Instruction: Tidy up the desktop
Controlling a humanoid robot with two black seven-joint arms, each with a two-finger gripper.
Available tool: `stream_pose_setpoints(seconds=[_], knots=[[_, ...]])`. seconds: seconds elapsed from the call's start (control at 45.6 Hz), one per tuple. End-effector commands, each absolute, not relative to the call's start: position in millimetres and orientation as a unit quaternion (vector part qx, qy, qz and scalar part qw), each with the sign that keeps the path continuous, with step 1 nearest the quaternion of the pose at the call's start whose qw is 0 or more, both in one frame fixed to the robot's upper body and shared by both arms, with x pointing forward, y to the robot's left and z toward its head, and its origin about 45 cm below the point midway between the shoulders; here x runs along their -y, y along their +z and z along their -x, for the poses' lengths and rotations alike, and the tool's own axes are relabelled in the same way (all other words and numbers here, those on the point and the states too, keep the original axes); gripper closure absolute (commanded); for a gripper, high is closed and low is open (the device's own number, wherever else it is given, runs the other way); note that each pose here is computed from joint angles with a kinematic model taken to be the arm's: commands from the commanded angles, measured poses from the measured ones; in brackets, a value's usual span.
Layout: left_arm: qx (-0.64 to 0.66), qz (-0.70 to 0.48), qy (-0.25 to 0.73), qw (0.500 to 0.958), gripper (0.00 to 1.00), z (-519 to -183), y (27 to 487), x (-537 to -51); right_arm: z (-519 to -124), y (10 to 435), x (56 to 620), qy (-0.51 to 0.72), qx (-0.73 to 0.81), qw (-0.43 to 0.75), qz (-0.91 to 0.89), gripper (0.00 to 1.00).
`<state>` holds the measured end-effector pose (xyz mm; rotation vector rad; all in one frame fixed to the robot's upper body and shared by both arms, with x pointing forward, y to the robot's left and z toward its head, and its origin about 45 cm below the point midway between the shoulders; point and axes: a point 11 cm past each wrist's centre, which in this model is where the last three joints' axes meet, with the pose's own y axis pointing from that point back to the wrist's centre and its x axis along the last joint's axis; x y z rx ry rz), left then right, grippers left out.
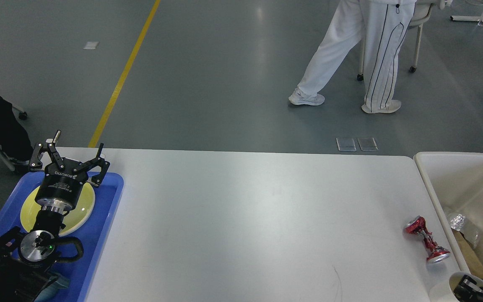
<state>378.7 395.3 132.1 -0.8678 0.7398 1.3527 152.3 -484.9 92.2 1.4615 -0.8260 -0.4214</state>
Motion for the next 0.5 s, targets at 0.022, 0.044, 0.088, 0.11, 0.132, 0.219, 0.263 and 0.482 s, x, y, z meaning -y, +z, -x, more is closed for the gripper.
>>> stream_pose_setpoints(seconds=[0.022,0.044,0.088,0.11,0.132,0.219,0.263,0.482], knots=[[-0.323,0.379,0.592,0.634,0.03,-378.6,132.0,-395.5,-151.1,89.9,482.2,-0.186,0.36,0.649,-0.644,1.0],[-0.323,0.379,0.592,0.634,0.03,-378.6,132.0,-395.5,-151.1,89.9,482.2,-0.186,0.36,0.649,-0.644,1.0],[-0.323,0.379,0.592,0.634,0.03,-378.6,132.0,-395.5,-151.5,89.6,481.0,-0.186,0.359,0.648,-0.645,1.0],[-0.324,0.38,0.591,0.634,0.03,-378.8,132.2,-395.1,-152.1,89.8,480.9,-0.185,0.359,0.648,-0.646,1.0],[-0.323,0.38,0.591,0.634,0.03,-379.3,132.8,-394.9,-152.6,89.8,480.6,-0.184,0.359,0.648,-0.646,1.0],[-0.323,0.379,0.592,0.634,0.03,-378.6,132.0,-395.5,-155.8,90.8,479.6,-0.183,0.363,0.644,-0.648,1.0],[-0.324,0.38,0.591,0.634,0.03,-378.8,132.2,-395.1,-156.8,91.2,479.0,-0.182,0.363,0.644,-0.649,1.0],[-0.323,0.38,0.591,0.634,0.03,-379.2,132.6,-395.3,-161.1,93.1,476.5,-0.179,0.363,0.64,-0.653,1.0]])
